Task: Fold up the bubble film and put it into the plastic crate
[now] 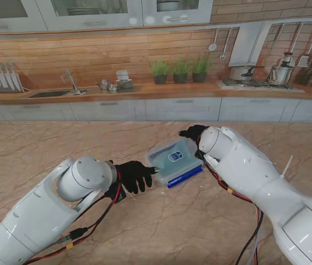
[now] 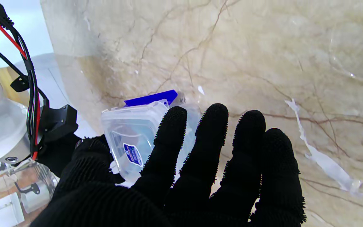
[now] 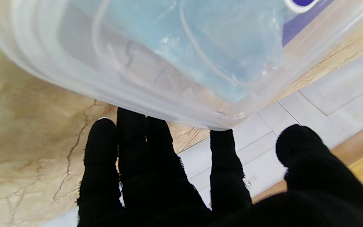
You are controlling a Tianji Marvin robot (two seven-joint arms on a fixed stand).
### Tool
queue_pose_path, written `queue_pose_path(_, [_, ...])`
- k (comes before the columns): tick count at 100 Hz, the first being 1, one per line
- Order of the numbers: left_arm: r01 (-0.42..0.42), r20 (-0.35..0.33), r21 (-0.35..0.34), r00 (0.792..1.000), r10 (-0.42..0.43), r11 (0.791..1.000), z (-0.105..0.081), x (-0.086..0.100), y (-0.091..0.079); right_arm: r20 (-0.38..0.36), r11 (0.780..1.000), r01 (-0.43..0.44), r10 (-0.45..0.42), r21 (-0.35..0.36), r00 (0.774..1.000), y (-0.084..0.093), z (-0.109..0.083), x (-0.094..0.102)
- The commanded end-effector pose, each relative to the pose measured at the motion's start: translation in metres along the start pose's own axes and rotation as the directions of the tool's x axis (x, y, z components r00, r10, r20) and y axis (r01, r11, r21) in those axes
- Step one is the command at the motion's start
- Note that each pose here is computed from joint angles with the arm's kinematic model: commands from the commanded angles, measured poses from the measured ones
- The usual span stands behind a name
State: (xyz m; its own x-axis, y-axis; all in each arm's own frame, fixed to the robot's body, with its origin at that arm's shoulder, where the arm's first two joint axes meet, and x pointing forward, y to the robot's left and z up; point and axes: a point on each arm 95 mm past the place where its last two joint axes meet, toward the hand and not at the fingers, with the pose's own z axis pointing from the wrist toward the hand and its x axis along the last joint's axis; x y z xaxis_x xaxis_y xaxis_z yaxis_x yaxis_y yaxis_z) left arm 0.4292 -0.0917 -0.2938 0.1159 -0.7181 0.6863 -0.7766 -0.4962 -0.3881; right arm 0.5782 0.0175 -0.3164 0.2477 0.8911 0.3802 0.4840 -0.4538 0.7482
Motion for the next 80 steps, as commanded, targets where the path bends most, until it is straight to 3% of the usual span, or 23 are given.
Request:
queue_pose_path(1, [0.012,-0.012,-0.042,1.000,-0.012,0.999,0.002,0.000,0.013,0.001,0.999,0.023,-0.023,0.024,1.000,-0.019,-0.001,-0.008])
queue_pose_path(33, [0.024,-0.060,-0.101,0.998,-0.030,0.995,-0.007,-0.006,0.036,0.046,0.999,0.049,-0.050,0.014,0.998,-0.050,-0.033,-0.027])
queue_pose_path(61, [-0.030,-0.041,-0.012,0.999,0.029,0.999,-0.019,-0.018,0.047,0.023,0.998,0.052,-0.053,0.033,0.998,-0.078,-0.071,-0.039])
queue_pose_path(80, [-0.027,-0.032,0.011,0.999,0.027,1.000,-0.020,-0.021,0.050,0.017,0.999,0.038,-0.037,-0.036,0.999,-0.077,-0.086,-0.048])
